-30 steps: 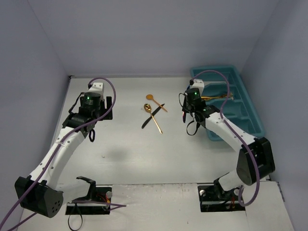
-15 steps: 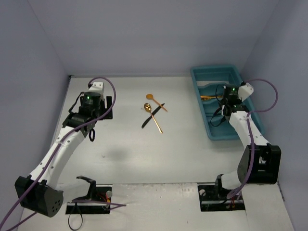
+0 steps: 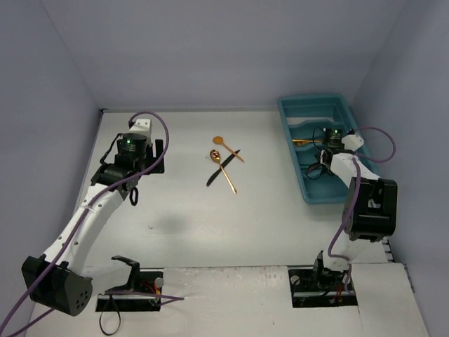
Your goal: Sort the eating utensils into containers
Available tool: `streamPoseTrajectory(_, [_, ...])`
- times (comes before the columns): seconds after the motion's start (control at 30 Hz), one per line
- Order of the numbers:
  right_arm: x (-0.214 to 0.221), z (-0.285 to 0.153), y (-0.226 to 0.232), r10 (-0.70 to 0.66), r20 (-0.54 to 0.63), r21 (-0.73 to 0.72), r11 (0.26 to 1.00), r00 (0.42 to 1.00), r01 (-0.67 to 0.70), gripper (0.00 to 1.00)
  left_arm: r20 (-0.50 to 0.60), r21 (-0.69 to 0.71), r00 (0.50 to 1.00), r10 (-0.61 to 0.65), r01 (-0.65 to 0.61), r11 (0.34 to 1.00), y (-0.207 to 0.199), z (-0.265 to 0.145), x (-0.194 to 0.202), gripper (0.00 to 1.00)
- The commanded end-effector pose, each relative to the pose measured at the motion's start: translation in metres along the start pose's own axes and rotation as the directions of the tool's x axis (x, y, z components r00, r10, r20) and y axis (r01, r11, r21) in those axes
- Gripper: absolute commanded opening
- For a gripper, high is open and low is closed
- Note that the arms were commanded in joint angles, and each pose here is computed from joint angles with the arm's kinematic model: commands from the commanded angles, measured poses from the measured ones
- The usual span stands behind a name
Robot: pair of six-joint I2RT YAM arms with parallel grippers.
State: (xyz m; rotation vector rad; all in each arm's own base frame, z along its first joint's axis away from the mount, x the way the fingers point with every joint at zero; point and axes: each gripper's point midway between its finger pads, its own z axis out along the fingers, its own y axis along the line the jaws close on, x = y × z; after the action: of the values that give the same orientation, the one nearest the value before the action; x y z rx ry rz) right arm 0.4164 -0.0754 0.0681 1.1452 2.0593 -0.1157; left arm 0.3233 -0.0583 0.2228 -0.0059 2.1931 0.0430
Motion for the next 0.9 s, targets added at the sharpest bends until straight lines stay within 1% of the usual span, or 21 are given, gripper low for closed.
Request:
streamPoseTrajectory(0.0, [-0.046, -0.017, 0.037, 0.076, 0.102, -0.124, 0.99, 0.992, -0.063, 0.49, 0.054, 0.026, 0.998, -0.011, 0.01, 1.0, -0.003, -0.001, -0.016, 0.73])
streamPoseTrajectory(0.03, [-0.046, -0.02, 0.038, 0.072, 0.1, -0.132, 0.989, 0.992, -0.059, 0.57, 0.053, 0.032, 0.999, -0.01, 0.009, 0.999, -0.004, 0.0, -0.016, 0.73])
streamPoseTrajectory(0.17, [-0.058, -0.044, 0.042, 0.081, 0.127, -0.188, 0.981, 0.989, -0.056, 0.66, 0.043, 0.063, 0.999, -0.002, 0.0, 0.998, -0.012, 0.003, -0.014, 0.73])
streamPoseTrajectory(0.27, [-0.069, -0.067, 0.051, 0.084, 0.14, -0.259, 0.965, 0.987, -0.045, 0.67, 0.039, 0.108, 0.999, 0.015, -0.019, 0.994, -0.025, 0.004, -0.013, 0.73])
streamPoseTrajectory(0.3, [-0.076, -0.082, 0.055, 0.092, 0.155, -0.294, 0.955, 0.984, -0.043, 0.67, 0.038, 0.131, 0.999, 0.021, -0.026, 0.991, -0.032, 0.005, -0.013, 0.73])
streamPoseTrajectory(0.37, [-0.083, -0.107, 0.061, 0.095, 0.166, -0.365, 0.931, 0.982, -0.028, 0.67, 0.032, 0.203, 0.998, 0.048, -0.053, 0.978, -0.057, 0.004, -0.013, 0.73])
streamPoseTrajectory(0.43, [-0.082, -0.124, 0.062, 0.095, 0.168, -0.405, 0.914, 0.981, -0.019, 0.67, 0.026, 0.246, 0.996, 0.086, -0.09, 0.965, -0.078, 0.005, -0.012, 0.73])
streamPoseTrajectory(0.47, [-0.083, -0.14, 0.063, 0.106, 0.179, -0.44, 0.898, 0.978, -0.017, 0.67, 0.041, 0.278, 0.993, 0.112, -0.119, 0.953, -0.095, 0.001, -0.015, 0.73])
streamPoseTrajectory(0.5, [-0.074, -0.141, 0.058, 0.105, 0.168, -0.439, 0.898, 0.98, -0.021, 0.67, 0.025, 0.289, 0.99, 0.138, -0.139, 0.947, -0.104, 0.006, -0.011, 0.73])
streamPoseTrajectory(0.57, [-0.059, -0.156, 0.057, 0.095, 0.161, -0.472, 0.882, 0.982, -0.008, 0.67, 0.024, 0.324, 0.982, 0.185, -0.183, 0.928, -0.128, 0.009, -0.012, 0.73])
streamPoseTrajectory(0.6, [-0.056, -0.165, 0.06, 0.093, 0.162, -0.493, 0.87, 0.982, -0.001, 0.67, 0.04, 0.332, 0.982, 0.183, -0.186, 0.925, -0.133, 0.007, -0.019, 0.73])
streamPoseTrajectory(0.7, [-0.021, -0.176, 0.054, 0.045, 0.126, -0.53, 0.847, 0.991, 0.029, 0.66, 0.01, 0.38, 0.963, 0.27, -0.253, 0.89, -0.171, 0.027, -0.011, 0.72])
streamPoseTrajectory(0.8, [-0.011, -0.184, 0.048, 0.036, 0.114, -0.558, 0.829, 0.993, 0.034, 0.66, -0.031, 0.404, 0.956, 0.292, -0.256, 0.878, -0.191, 0.049, -0.003, 0.71])
streamPoseTrajectory(0.87, [0.002, -0.188, 0.041, 0.018, 0.095, -0.58, 0.814, 0.995, 0.041, 0.66, -0.08, 0.419, 0.945, 0.317, -0.257, 0.871, -0.204, 0.07, 0.011, 0.68])
